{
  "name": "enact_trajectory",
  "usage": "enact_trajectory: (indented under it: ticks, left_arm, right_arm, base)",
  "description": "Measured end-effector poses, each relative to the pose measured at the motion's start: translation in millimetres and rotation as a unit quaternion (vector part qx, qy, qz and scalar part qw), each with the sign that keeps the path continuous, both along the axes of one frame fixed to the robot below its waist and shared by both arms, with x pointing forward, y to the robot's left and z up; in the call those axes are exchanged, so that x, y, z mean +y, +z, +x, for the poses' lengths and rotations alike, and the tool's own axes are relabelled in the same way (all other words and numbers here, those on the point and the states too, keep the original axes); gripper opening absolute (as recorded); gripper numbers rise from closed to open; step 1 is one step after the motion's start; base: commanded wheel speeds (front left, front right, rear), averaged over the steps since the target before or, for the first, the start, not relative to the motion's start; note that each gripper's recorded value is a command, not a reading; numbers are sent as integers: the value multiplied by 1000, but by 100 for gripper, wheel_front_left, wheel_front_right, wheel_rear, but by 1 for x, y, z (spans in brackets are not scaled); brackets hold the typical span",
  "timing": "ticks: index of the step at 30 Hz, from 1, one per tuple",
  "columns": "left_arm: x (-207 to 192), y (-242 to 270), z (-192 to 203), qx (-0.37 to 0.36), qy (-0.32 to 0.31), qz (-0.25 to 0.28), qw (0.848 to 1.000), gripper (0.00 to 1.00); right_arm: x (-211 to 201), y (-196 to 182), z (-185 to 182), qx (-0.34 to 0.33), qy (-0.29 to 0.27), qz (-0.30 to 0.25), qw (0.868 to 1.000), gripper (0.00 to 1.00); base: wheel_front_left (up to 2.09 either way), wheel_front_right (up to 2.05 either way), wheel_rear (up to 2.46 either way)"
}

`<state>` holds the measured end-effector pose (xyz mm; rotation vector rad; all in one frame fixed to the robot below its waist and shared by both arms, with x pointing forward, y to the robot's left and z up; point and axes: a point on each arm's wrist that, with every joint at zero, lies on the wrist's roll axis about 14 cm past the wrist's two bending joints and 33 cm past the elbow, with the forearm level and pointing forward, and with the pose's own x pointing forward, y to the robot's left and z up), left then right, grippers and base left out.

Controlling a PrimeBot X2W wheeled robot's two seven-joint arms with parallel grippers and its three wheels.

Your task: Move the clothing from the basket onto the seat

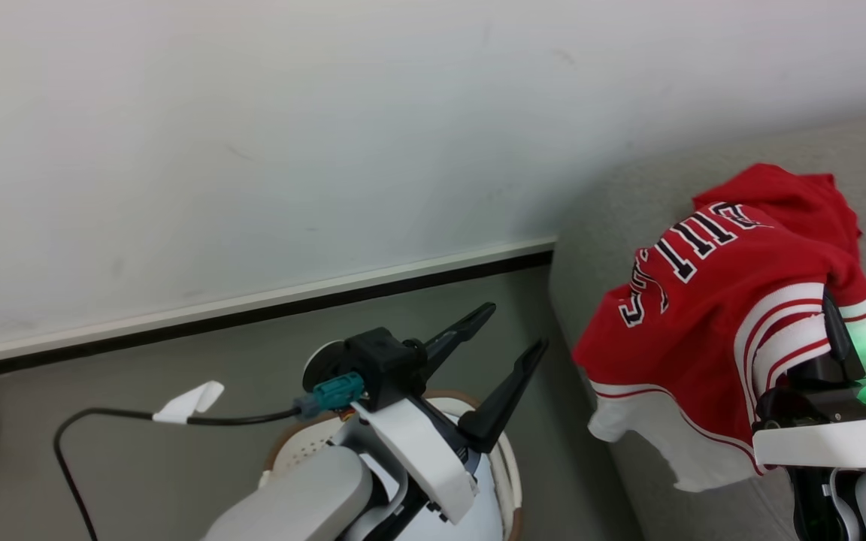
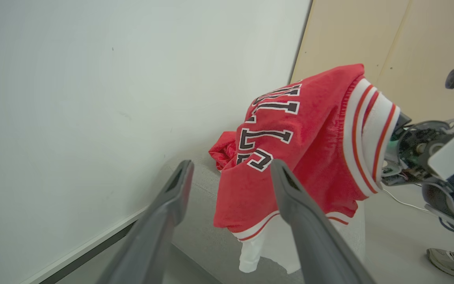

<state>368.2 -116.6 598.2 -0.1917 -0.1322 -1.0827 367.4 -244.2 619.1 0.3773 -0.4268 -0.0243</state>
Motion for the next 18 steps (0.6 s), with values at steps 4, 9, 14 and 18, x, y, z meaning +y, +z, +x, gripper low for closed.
enact_trajectory:
  ticks: [4,9,14,18]
  left_arm:
    - [-19,-7,-7,1,-35,4,999,100]
    - [-39,-13,-19,2,-75,6,997,100]
    - [-46,-17,-22,6,-88,6,996,100]
    - [-46,-19,-20,9,-90,5,996,100]
  right_arm:
    - [-20,-1,-15,1,-31,3,1000,0]
    - [-41,-2,-31,3,-67,0,998,0]
    - [-50,-3,-37,6,-82,-2,997,0]
    - [-53,-5,-34,9,-85,-4,996,0]
  base:
    - [0,0,0]
    - [0,0,0]
    - [0,0,0]
    - [0,0,0]
